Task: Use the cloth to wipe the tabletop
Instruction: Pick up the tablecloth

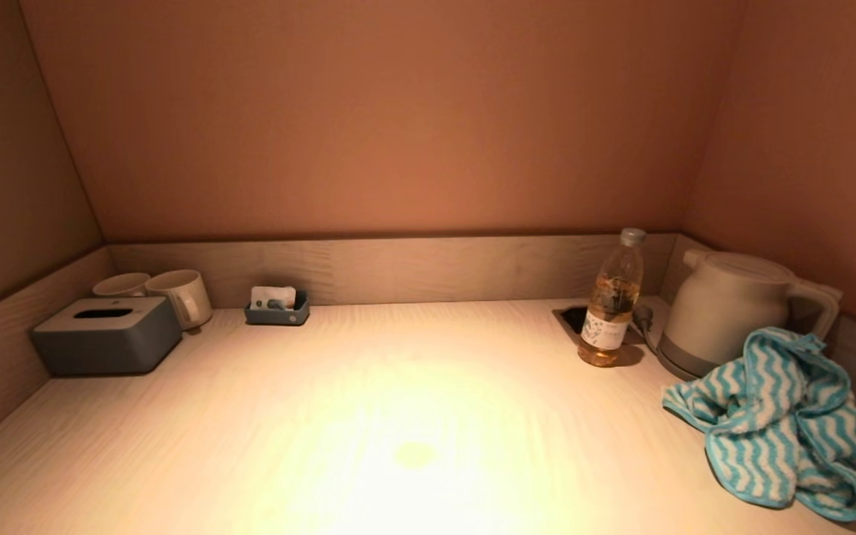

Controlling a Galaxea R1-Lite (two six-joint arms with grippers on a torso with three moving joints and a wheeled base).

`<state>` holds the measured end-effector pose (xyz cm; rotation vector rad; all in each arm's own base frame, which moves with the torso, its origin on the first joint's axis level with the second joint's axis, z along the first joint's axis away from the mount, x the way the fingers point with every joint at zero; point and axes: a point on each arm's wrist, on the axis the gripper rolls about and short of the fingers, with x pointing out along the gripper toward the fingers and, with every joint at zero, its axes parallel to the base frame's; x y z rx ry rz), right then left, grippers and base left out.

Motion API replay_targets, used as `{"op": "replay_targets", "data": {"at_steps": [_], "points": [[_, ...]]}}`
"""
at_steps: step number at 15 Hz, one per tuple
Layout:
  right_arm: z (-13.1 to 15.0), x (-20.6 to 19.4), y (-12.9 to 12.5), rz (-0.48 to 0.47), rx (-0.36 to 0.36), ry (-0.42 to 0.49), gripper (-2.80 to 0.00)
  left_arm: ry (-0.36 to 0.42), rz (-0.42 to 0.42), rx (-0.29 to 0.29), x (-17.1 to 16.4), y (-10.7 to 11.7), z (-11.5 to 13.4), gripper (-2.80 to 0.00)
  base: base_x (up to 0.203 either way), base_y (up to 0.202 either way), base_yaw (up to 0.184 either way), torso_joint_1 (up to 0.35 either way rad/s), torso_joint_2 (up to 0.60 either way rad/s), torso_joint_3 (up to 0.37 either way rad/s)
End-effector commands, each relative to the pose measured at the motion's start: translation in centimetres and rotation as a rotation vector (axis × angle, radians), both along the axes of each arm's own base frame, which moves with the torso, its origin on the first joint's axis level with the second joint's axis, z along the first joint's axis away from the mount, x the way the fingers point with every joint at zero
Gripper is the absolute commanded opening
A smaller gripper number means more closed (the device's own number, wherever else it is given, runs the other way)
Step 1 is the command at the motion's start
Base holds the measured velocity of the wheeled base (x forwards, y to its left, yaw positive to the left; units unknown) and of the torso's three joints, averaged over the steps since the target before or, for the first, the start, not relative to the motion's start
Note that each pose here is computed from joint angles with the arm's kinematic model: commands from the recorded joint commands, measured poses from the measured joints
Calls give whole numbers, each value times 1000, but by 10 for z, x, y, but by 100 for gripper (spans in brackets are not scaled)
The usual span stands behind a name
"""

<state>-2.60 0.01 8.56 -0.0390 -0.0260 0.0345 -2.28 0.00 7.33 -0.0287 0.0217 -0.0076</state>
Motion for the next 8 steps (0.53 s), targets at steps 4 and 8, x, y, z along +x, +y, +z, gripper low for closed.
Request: {"op": "replay_targets", "data": {"at_steps": [4,8], "points": [[36,-17,0,11,0,8,-280,0,0,0,0,0,0,-280,0,0,0,0,0,0],[79,-1,0,-6,-3,114,-280,0,0,0,0,0,0,-280,0,0,0,0,0,0]]}}
